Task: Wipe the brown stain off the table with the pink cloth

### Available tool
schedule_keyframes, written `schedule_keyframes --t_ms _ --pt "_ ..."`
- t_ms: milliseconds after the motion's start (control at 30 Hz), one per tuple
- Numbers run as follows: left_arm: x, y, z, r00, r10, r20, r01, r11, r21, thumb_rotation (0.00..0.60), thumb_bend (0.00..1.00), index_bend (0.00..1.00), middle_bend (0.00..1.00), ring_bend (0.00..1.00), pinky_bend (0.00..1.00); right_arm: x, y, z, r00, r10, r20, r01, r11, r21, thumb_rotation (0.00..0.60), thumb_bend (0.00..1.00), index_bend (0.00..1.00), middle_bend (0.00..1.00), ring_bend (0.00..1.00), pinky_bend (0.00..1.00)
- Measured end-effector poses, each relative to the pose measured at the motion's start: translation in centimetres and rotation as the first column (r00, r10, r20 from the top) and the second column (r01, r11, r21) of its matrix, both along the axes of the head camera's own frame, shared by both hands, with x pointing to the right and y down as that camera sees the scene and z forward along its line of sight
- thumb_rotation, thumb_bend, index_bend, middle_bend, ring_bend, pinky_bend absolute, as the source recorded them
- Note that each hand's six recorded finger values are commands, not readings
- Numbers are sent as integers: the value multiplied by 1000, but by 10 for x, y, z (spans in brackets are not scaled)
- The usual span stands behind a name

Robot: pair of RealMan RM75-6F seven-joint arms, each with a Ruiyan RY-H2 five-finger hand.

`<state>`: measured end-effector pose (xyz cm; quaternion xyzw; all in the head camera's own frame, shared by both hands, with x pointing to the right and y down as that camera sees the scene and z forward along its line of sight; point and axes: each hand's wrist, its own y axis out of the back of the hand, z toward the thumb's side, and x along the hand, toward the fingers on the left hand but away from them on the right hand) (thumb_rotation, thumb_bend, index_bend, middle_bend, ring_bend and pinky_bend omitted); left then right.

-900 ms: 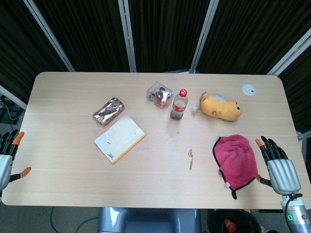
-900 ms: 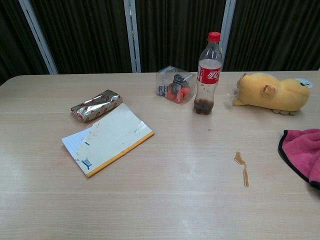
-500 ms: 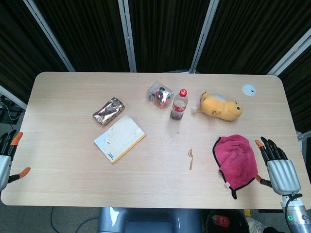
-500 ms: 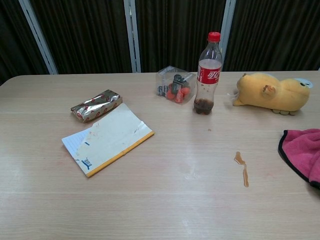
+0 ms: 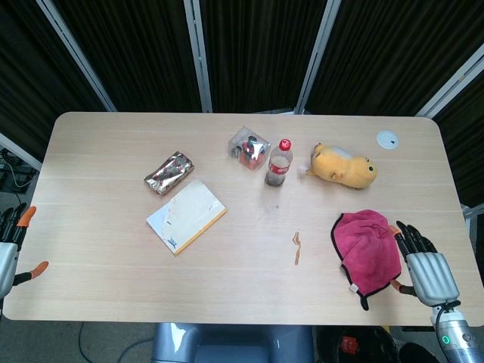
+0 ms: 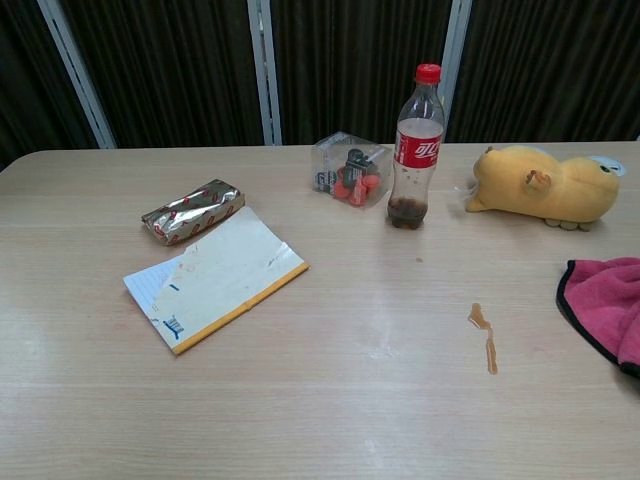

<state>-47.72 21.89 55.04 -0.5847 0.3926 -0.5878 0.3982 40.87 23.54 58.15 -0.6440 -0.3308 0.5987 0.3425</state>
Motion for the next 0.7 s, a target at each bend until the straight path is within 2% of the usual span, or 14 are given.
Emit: schedule_keyframes --t_ms 200,533,700 --pt "1 0 1 1000 0 -15 0 1000 -7 600 0 0 0 0 0 -10 -11 18 995 -58 -78 55 998 -38 600 0 0 0 0 188" --pt "0 2 0 999 -14 -33 13 1000 -22 600 0 0 0 0 0 -20 -39 68 982 -75 -176 55 992 -117 600 0 16 0 0 188" --pt "1 2 -2 999 -13 -40 12 1000 -23 600 0 0 0 0 0 -11 -42 84 973 -64 -221 29 987 -157 600 0 17 0 0 188"
